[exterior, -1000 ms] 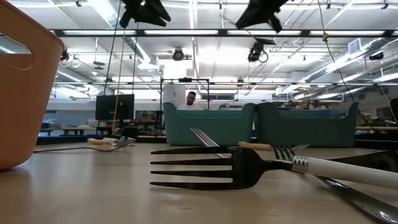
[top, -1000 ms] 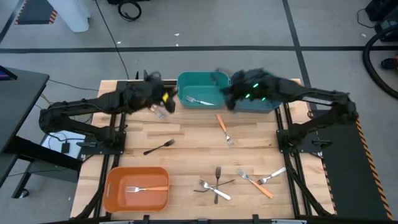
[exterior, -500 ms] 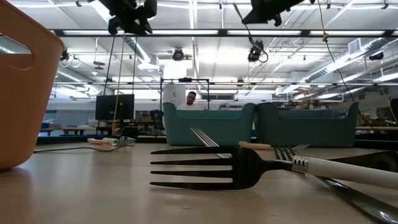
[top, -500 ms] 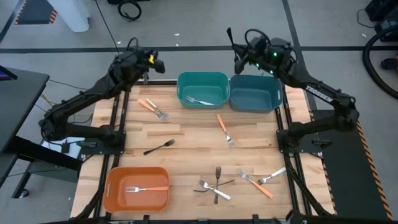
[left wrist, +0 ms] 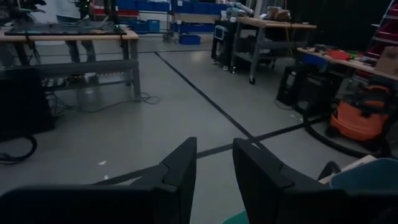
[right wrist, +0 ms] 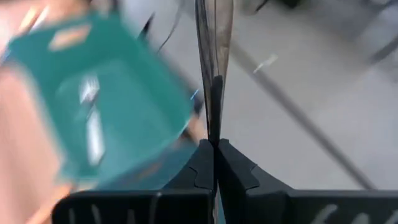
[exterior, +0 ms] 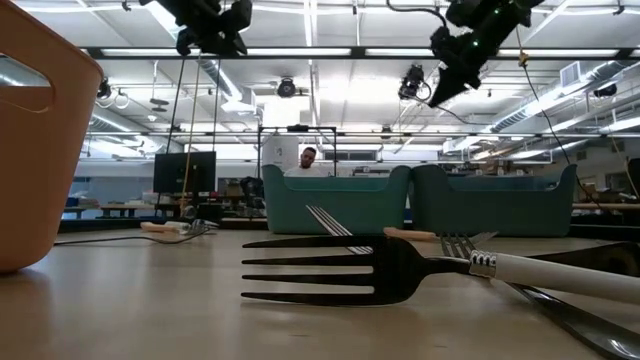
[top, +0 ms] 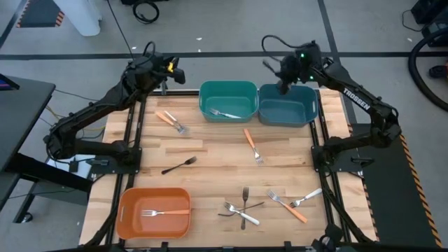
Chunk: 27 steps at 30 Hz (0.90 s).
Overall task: Sort silverware by color (type)
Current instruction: Put the top black fork into the blue bin
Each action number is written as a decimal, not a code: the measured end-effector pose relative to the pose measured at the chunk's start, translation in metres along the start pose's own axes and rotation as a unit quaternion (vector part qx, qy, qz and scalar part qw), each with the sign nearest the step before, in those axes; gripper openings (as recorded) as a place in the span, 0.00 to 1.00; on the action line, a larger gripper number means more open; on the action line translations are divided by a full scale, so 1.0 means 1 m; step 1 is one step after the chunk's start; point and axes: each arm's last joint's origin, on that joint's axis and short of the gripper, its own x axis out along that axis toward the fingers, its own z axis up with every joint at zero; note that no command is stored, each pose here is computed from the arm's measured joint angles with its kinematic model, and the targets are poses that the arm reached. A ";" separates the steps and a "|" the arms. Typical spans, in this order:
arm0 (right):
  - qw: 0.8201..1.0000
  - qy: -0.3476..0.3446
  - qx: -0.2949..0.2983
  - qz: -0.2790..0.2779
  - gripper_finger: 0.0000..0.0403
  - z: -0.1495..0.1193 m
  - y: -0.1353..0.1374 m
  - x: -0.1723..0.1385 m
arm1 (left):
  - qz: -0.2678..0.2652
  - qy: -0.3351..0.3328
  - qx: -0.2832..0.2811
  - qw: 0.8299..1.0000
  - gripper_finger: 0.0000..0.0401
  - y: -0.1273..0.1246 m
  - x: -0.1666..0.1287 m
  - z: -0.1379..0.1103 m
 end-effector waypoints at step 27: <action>0.986 0.162 -0.009 0.031 0.06 -0.103 -0.012 0.049 | 0.064 0.009 -0.017 0.998 0.29 0.023 0.021 -0.005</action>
